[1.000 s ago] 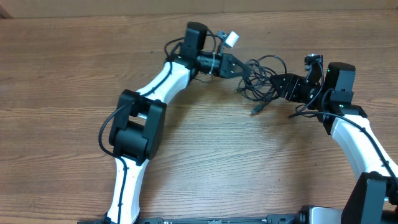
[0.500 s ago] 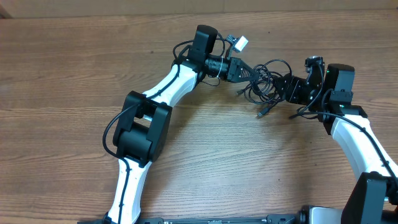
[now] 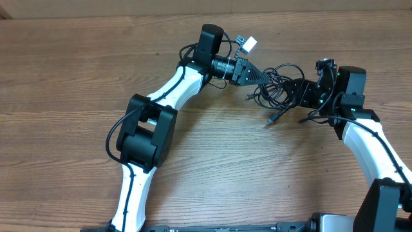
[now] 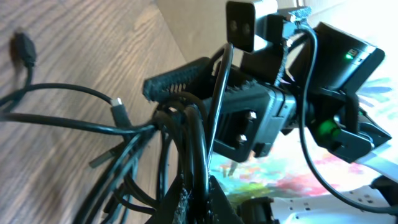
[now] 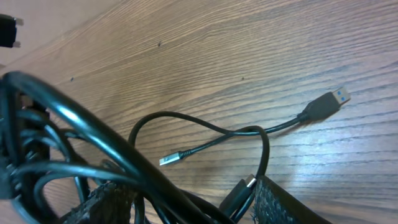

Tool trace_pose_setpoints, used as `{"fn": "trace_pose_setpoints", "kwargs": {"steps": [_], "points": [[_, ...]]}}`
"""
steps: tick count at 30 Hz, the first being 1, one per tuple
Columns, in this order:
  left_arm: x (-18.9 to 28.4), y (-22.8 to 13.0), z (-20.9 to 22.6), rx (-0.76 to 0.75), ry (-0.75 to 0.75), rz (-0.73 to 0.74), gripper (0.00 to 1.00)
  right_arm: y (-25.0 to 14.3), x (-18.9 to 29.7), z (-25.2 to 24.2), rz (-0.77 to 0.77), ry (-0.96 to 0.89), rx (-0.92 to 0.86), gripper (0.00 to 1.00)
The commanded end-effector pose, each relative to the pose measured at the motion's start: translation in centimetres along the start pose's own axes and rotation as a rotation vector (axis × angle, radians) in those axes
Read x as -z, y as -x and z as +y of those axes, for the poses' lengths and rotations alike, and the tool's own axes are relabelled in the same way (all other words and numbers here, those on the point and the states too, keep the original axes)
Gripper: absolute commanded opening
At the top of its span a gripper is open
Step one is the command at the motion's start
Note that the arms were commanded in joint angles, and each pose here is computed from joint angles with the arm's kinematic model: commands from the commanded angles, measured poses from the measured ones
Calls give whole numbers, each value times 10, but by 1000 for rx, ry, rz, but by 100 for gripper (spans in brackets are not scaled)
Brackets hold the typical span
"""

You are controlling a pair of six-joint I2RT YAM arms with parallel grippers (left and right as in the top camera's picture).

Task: Untangle cables

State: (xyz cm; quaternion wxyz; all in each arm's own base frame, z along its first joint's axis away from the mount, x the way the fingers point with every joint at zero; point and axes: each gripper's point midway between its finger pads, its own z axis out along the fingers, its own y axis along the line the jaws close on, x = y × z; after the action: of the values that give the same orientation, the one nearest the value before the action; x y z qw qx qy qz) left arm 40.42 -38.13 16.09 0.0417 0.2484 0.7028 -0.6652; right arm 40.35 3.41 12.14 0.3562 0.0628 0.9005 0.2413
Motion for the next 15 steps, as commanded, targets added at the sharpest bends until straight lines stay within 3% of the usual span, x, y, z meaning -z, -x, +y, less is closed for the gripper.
{"fn": "trace_pose_setpoints", "kwargs": {"steps": [1,6,15], "points": [[-1,-11,-14,5,-91,65,4,11,1,-9,-34,-62,12,60],[-1,-13,-16,11,-103,73,4,12,1,-12,-40,-79,12,61],[1,-18,-24,15,-147,104,4,17,8,-47,-74,-285,0,66]]}}
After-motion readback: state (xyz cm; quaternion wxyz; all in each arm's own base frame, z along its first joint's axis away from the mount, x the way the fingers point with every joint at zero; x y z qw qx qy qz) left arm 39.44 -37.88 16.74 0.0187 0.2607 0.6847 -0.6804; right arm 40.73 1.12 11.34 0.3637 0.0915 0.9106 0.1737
